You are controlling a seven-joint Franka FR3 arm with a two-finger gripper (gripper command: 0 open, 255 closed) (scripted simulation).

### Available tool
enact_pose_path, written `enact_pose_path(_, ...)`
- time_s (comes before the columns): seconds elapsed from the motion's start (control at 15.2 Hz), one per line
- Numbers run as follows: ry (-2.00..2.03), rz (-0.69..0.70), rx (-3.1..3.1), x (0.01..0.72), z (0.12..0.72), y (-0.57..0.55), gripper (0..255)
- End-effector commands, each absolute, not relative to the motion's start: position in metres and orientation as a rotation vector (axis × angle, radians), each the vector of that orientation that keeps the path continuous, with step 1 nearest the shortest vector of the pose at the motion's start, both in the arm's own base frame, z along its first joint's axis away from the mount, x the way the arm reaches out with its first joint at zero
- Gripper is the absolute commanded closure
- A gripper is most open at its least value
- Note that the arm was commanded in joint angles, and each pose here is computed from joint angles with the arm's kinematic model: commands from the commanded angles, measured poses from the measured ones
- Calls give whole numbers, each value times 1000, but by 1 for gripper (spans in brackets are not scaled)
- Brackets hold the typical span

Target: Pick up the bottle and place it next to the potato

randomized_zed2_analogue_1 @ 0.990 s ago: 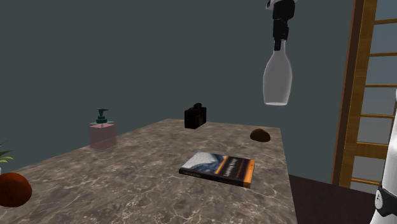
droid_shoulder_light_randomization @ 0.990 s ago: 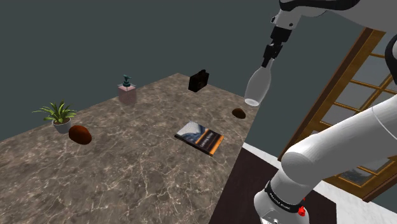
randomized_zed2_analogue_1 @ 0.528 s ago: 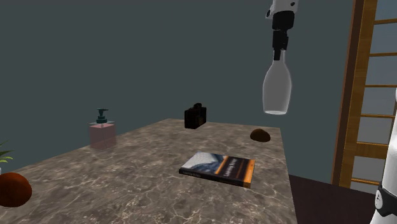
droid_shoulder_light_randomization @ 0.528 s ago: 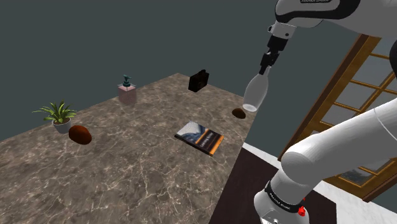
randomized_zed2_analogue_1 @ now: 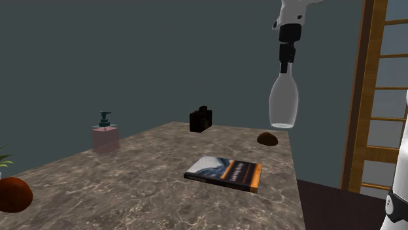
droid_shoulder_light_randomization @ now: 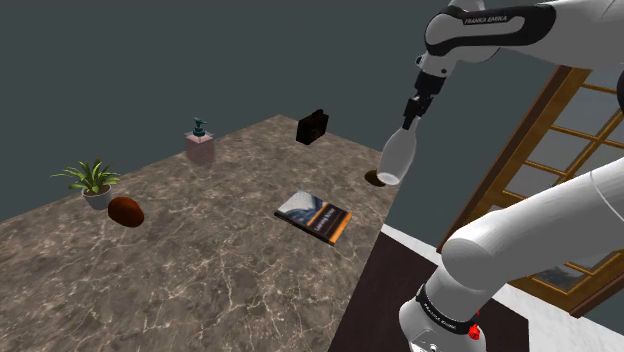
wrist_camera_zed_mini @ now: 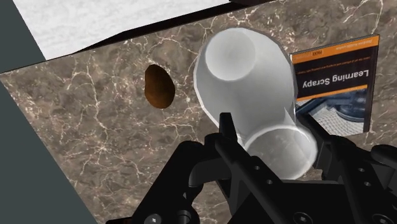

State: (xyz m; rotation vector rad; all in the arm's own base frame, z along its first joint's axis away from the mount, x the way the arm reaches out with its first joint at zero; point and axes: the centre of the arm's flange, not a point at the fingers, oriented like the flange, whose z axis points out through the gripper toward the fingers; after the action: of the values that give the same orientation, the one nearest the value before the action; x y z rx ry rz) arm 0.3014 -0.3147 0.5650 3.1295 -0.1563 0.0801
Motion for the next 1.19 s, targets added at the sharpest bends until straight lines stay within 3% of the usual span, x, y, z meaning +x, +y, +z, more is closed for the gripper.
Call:
enact_pose_path(0.0, -156, 81, 3129, 302, 554, -316, 255)
enact_pose_path(1.12, -156, 81, 3129, 302, 464, -316, 255)
